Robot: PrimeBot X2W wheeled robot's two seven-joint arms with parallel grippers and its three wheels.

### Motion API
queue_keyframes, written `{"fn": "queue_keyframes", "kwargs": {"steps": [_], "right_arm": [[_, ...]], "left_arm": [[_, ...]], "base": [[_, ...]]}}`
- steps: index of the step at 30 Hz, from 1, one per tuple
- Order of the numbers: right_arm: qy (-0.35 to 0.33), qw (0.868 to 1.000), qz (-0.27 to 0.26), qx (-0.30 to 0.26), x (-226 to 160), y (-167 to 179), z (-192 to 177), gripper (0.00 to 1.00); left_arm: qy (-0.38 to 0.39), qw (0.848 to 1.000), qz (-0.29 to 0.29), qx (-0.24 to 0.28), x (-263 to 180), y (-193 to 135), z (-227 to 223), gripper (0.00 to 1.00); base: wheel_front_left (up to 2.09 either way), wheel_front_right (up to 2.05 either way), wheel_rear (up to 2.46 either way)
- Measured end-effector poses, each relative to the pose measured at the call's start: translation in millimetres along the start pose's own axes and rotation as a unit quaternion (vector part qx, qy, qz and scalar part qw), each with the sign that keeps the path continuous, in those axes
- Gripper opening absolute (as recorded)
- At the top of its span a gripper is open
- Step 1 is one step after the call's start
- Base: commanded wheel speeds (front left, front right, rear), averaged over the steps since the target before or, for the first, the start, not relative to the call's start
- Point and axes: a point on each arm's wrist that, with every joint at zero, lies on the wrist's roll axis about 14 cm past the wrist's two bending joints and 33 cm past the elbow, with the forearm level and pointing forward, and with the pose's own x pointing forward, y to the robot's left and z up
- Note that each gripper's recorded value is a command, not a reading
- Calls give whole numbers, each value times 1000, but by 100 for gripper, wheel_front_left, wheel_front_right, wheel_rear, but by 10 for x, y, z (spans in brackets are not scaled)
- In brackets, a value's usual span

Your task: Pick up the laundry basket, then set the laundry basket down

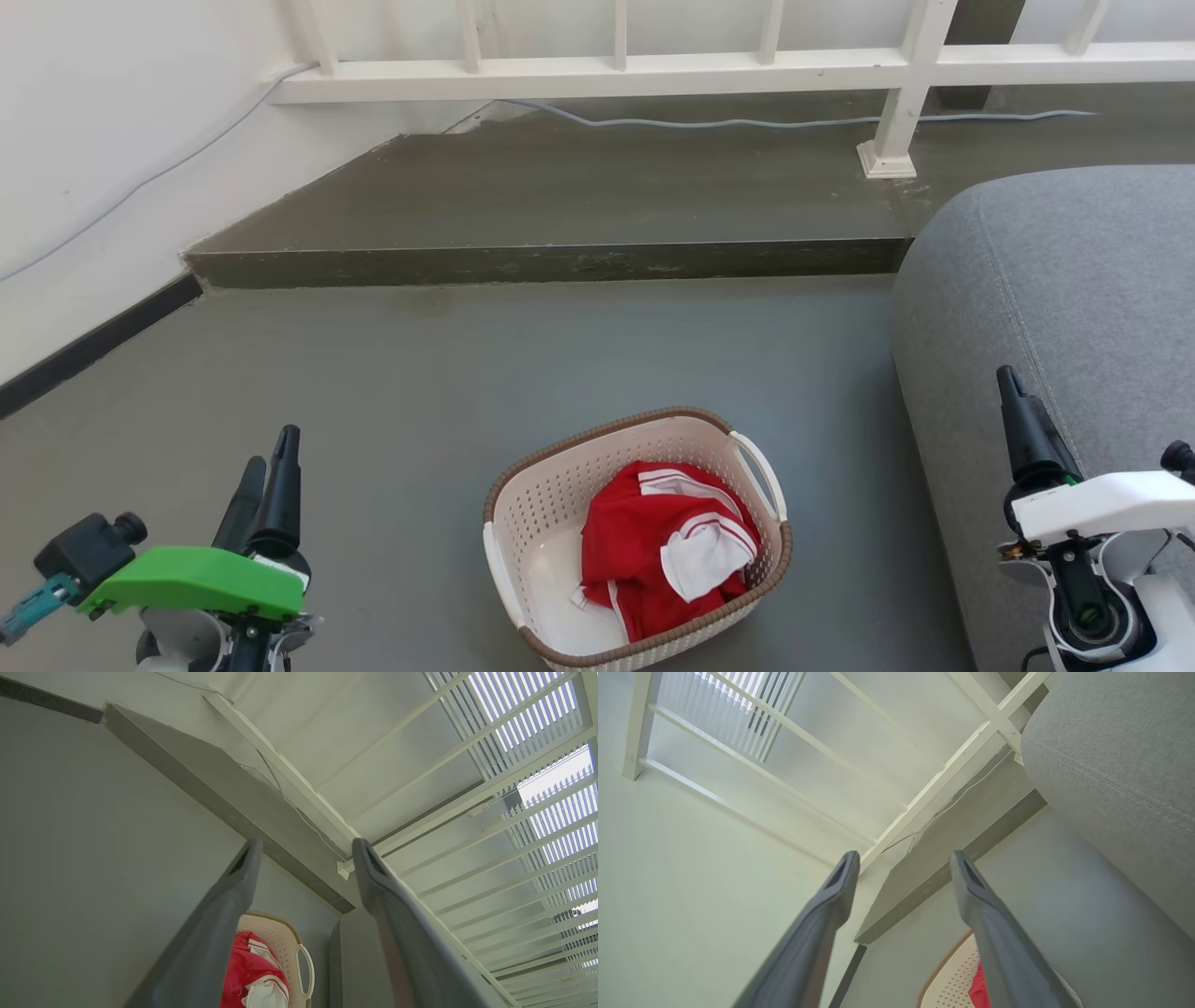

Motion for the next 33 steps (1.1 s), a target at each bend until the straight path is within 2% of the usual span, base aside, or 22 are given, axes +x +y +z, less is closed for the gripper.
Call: {"fn": "queue_keyframes", "kwargs": {"steps": [7,15,25,33], "right_arm": [[6,997,11,-80,-1,55,-34,100],[6,990,18,-142,-3,104,-80,100],[3,973,28,-231,-15,137,-114,100],[1,962,33,-273,-27,154,-170,100]], "left_arm": [[2,997,-17,80,23,-110,-13,100],[-2,991,-34,127,28,-229,-51,100],[-2,976,-57,211,23,-359,-145,100],[-3,961,-65,270,13,-399,-215,100]], "base": [[0,0,0],[0,0,0],[0,0,0],[0,0,0]]}}
